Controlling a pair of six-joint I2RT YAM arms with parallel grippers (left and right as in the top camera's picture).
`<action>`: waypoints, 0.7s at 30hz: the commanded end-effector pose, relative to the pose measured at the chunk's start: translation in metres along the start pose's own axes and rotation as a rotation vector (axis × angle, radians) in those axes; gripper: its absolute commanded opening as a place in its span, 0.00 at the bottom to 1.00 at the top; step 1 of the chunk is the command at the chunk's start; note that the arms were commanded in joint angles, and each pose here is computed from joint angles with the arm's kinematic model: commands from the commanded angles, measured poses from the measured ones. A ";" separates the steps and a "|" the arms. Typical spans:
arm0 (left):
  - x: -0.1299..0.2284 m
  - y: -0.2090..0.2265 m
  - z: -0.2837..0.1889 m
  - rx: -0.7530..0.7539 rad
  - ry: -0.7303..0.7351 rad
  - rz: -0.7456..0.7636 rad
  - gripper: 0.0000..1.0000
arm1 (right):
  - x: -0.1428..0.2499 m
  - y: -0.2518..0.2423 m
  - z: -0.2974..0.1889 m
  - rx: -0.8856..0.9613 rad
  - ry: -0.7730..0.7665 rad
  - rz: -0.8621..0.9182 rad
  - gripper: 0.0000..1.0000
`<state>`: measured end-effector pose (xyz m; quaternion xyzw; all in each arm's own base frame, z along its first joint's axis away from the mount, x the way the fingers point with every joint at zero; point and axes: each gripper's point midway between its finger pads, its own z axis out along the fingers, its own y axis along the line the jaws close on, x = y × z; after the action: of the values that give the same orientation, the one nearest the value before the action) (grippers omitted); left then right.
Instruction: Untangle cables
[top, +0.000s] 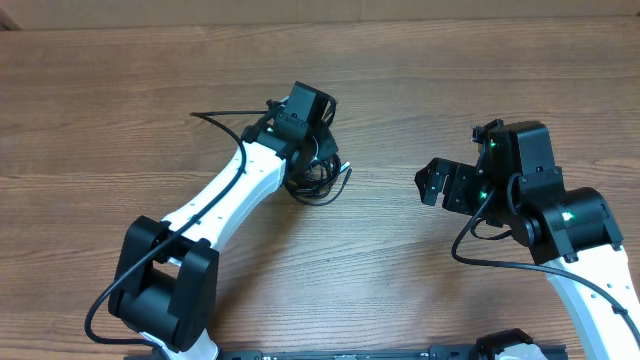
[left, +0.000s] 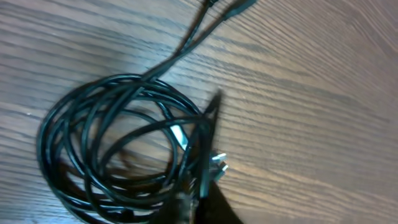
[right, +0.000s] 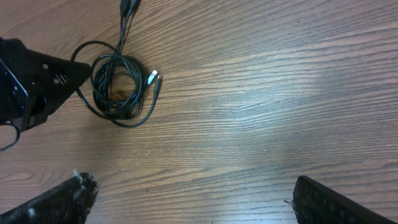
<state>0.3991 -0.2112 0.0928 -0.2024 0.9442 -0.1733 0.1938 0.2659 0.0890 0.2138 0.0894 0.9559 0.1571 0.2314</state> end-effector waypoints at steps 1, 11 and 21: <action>0.005 -0.001 0.005 0.007 0.016 0.026 0.04 | -0.008 0.001 -0.005 0.005 -0.030 0.001 1.00; -0.030 -0.097 -0.098 0.349 -0.098 0.230 0.04 | -0.008 0.001 -0.005 0.005 -0.030 0.001 1.00; -0.077 -0.162 -0.320 0.756 -0.539 0.312 0.04 | -0.008 0.001 -0.005 0.005 -0.030 0.001 1.00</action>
<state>0.4009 -0.2456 0.3934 -0.0450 0.8007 -0.3875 0.4547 0.2659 0.0890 0.2138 0.0894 0.9559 0.1571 0.2314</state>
